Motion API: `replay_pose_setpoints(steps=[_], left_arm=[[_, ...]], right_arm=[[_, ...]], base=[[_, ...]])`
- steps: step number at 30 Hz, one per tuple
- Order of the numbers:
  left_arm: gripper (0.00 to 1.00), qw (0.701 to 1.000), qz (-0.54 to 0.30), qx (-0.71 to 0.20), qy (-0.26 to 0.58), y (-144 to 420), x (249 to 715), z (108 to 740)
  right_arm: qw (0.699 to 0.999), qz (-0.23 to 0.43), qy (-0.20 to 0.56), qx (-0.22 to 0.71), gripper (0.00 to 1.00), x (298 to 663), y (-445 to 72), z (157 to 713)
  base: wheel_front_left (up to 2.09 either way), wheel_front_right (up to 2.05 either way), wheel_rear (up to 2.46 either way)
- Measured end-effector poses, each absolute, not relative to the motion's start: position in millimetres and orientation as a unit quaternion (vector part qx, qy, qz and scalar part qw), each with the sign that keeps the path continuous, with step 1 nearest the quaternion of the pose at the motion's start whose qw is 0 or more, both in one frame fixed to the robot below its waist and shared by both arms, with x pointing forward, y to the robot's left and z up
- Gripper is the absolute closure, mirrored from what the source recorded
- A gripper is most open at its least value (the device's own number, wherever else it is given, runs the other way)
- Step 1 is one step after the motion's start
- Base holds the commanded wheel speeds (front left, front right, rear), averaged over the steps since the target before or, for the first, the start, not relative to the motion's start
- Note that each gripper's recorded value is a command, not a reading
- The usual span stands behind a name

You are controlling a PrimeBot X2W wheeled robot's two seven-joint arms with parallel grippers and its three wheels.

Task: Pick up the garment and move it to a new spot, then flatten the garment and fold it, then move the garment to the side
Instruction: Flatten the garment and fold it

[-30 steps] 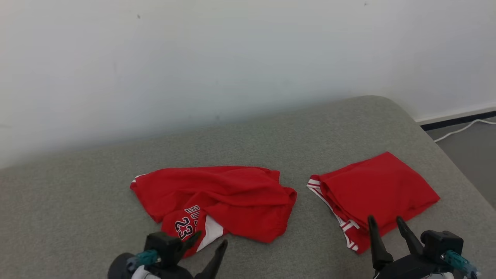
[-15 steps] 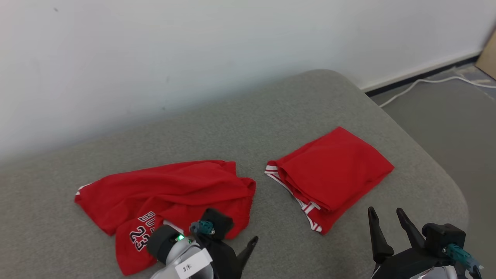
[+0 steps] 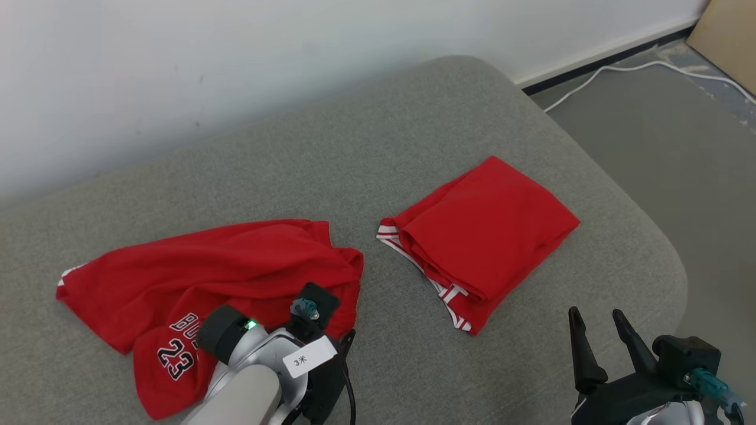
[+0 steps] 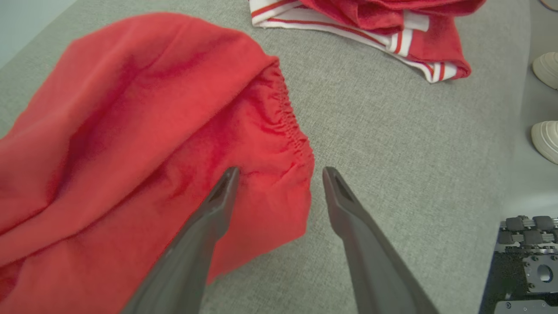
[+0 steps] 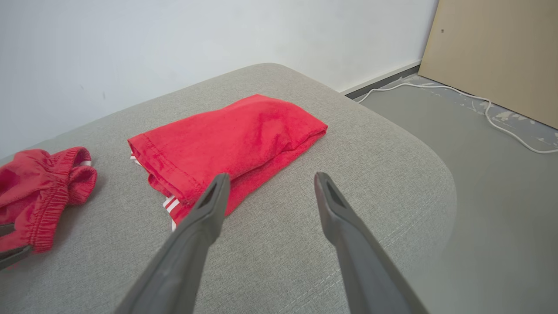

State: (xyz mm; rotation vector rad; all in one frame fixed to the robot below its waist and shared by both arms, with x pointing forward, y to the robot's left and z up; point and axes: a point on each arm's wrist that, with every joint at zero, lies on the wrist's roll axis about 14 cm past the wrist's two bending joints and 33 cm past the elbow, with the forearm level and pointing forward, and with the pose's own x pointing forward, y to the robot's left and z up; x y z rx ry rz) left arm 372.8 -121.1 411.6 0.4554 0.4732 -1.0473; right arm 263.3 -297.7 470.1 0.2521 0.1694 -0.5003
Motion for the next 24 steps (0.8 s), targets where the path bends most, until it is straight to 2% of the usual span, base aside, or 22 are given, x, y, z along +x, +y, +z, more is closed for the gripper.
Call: replay_pose_setpoints(steps=[5,6,7,8,15,24], left_arm=[[0.00,0.809,-0.489,0.233,0.228,-117.3,378.4,398.9],[0.27,0.807,-0.489,0.238,0.231,-115.5,377.9,395.9],[0.87,0.805,-0.491,0.238,0.232,-115.0,377.0,394.2],[1.00,0.806,-0.491,0.236,0.231,-115.5,376.6,394.0],[1.00,0.825,-0.498,0.196,0.181,-137.3,384.0,426.2],[1.00,0.853,-0.498,0.144,0.059,-161.6,413.6,517.0]], right_arm=[[0.960,-0.239,0.081,0.122,0.00,278.1,-295.7,473.2],[0.961,-0.236,0.078,0.122,0.00,281.3,-294.8,475.1],[0.962,-0.234,0.076,0.121,0.00,283.5,-294.0,476.3],[0.962,-0.233,0.075,0.121,0.00,284.9,-293.7,476.9],[0.962,-0.231,0.073,0.122,0.00,287.7,-293.6,476.1],[0.967,-0.210,0.067,0.131,0.00,292.4,-279.6,476.9]], base=[[0.00,0.00,0.00],[0.00,0.00,0.00],[0.00,0.00,0.00],[0.00,0.00,0.00],[0.00,0.00,0.00],[0.00,0.00,0.00]])
